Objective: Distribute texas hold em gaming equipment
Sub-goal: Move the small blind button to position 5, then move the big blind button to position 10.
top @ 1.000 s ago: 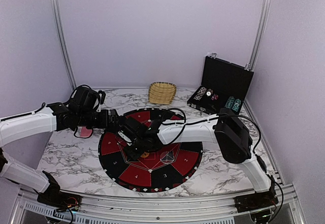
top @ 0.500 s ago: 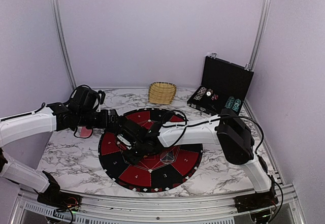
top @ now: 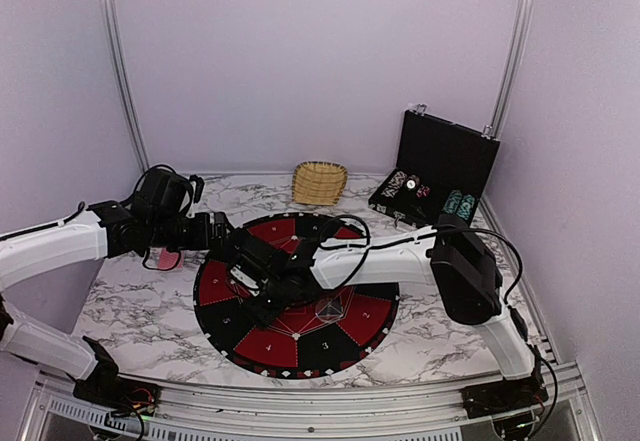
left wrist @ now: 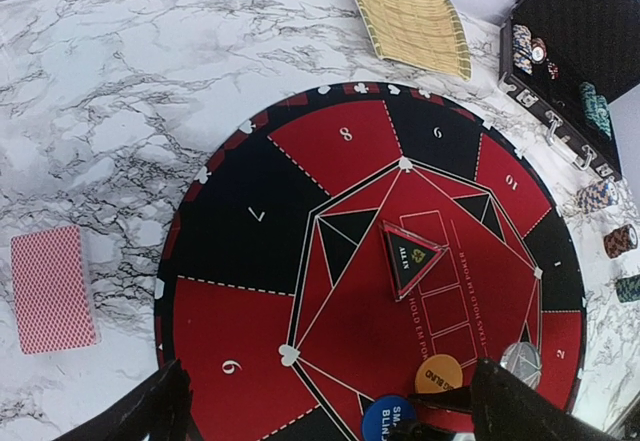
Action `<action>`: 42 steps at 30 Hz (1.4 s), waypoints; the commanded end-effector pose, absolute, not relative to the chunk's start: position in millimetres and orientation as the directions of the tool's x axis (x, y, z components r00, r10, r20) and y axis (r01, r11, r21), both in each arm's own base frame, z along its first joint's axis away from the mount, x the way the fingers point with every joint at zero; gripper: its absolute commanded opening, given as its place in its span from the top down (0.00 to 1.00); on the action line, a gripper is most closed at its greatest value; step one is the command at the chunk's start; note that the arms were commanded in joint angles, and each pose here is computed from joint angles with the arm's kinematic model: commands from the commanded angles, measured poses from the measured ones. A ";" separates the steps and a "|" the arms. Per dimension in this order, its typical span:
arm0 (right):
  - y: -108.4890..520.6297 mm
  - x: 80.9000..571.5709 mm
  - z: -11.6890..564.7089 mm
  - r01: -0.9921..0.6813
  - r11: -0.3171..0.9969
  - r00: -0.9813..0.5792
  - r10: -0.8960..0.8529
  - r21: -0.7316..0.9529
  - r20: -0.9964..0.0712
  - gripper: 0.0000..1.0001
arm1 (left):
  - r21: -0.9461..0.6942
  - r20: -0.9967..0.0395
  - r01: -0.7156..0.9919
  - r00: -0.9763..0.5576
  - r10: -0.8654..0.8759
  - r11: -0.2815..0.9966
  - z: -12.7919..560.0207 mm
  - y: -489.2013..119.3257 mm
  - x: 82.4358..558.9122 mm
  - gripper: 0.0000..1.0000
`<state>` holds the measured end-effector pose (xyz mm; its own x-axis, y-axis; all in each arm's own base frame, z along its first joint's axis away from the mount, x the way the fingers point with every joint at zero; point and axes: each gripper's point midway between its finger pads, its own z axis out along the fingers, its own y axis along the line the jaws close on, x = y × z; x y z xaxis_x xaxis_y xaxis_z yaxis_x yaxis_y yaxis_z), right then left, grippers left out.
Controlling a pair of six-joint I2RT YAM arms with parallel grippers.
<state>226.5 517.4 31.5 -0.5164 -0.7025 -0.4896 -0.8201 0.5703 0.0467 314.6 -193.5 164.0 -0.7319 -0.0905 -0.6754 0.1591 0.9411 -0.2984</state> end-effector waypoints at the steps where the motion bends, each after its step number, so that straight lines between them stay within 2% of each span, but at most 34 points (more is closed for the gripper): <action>1: 511.5 237.6 82.8 -0.797 0.602 -0.528 -0.651 0.052 -0.546 0.34 | -0.285 -0.681 0.151 -0.727 -0.089 0.947 165.5 -185.2 311.3 0.01; 13: 462.4 258.9 66.6 -0.740 0.672 -0.592 -0.628 0.031 -0.505 0.38 | -0.294 -0.677 0.151 -0.730 -0.094 0.944 166.1 -187.0 312.4 0.01; 36: 470.1 255.6 22.4 -0.752 0.658 -0.578 -0.677 -0.024 -0.455 0.37 | -0.295 -0.672 0.151 -0.734 -0.093 0.943 166.0 -188.9 315.3 0.01; 42: 464.4 260.4 14.9 -0.726 0.686 -0.602 -0.664 -0.043 -0.443 0.42 | -0.297 -0.672 0.152 -0.735 -0.093 0.943 165.9 -189.0 314.9 0.01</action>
